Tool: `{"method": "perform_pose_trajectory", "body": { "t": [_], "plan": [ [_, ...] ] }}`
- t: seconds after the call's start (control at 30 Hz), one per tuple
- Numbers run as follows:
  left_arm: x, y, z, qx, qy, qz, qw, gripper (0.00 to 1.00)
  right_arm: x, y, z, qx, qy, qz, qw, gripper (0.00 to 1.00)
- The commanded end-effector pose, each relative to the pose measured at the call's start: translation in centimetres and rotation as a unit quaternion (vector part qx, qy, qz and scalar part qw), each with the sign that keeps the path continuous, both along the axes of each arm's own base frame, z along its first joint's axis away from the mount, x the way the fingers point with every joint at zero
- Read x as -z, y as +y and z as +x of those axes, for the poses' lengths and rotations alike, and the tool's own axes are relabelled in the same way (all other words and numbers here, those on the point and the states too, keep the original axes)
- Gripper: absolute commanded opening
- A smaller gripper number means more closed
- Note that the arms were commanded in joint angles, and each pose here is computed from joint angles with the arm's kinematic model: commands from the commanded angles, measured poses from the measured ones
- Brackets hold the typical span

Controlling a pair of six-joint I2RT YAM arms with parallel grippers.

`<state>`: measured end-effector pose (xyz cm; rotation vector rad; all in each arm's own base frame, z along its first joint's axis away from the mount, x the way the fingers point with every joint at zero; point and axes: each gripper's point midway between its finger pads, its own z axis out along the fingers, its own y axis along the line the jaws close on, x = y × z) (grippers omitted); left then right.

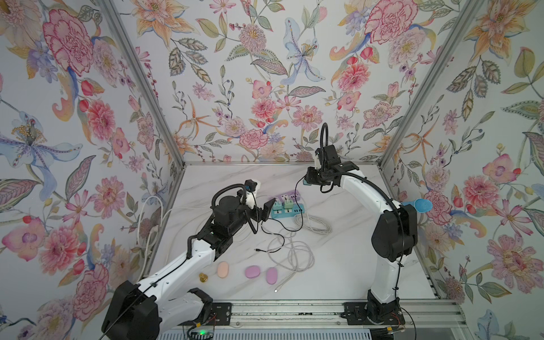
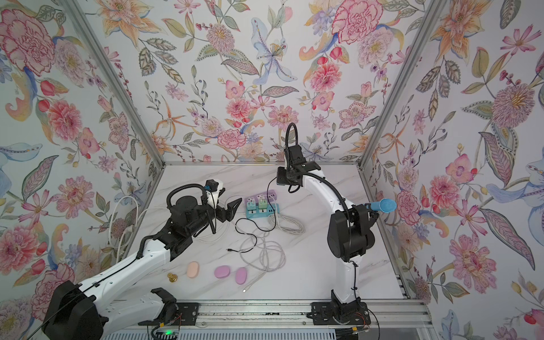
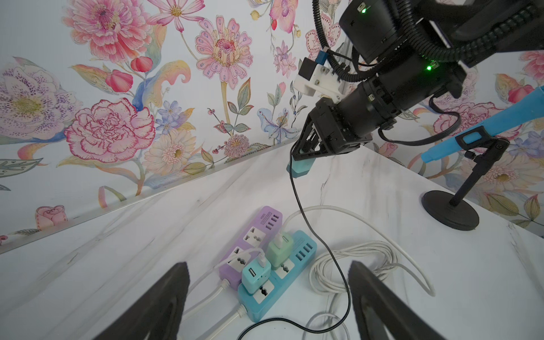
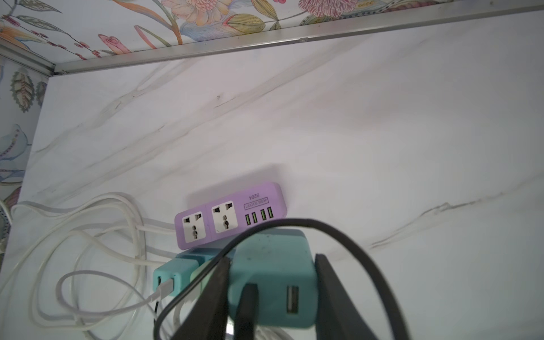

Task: Charge the bluetooth headset
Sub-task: Insert the plug into the socket.

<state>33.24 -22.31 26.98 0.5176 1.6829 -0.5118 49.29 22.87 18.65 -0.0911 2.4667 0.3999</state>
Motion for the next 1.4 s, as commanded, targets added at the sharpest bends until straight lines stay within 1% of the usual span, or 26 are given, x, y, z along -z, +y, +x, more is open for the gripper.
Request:
{"method": "perform_pose_trajectory", "body": {
  "t": [0.0,0.07,0.1,0.13,0.23,0.33,0.53,0.67,0.83,1.0,1.17,1.37],
  "plan": [
    [-0.7,0.5,0.9,-0.021,0.0,0.001,1.0,0.87,-1.6,2.8,2.1,-0.033,-0.053,-0.031,0.998,0.0],
    [-0.7,0.5,1.1,-0.022,0.002,0.001,1.0,0.87,-0.8,4.8,2.3,-0.058,-0.04,-0.034,0.997,0.0],
    [-0.6,0.4,1.2,-0.022,0.003,0.002,1.0,0.87,0.3,5.7,2.2,-0.07,-0.026,-0.035,0.997,0.0],
    [-0.5,0.3,1.2,-0.02,0.004,0.002,1.0,0.87,0.3,6.7,2.1,-0.082,-0.021,-0.03,0.996,0.0],
    [-0.3,0.3,1.2,-0.018,0.008,0.002,1.0,0.86,2.2,8.9,0.9,-0.117,0.006,-0.033,0.993,0.0],
    [0.1,0.5,1.2,-0.021,0.01,0.003,1.0,0.86,3.6,10.1,-0.1,-0.141,0.024,-0.035,0.989,0.0],
    [0.7,0.7,1.3,-0.024,0.016,0.002,1.0,0.86,5.3,9.9,-1.3,-0.145,0.056,-0.051,0.987,0.0],
    [1.1,0.6,1.3,-0.022,0.02,-0.004,1.0,0.86,6.1,9.8,-1.8,-0.153,0.067,-0.081,0.983,0.0],
    [1.7,0.7,1.1,-0.022,0.025,-0.005,0.999,0.86,6.8,9.7,-2.0,-0.177,0.067,-0.116,0.975,0.0],
    [2.0,0.7,1.1,-0.022,0.031,-0.001,0.999,0.86,7.8,10.0,-1.9,-0.192,0.071,-0.121,0.971,0.0],
    [2.3,0.8,1.2,-0.021,0.037,0.0,0.999,0.86,8.8,10.1,-1.7,-0.197,0.073,-0.128,0.969,0.0],
    [2.8,1.0,1.3,-0.022,0.046,0.003,0.999,0.86,9.6,9.6,-0.9,-0.187,0.069,-0.147,0.969,0.0]
  ]
}}
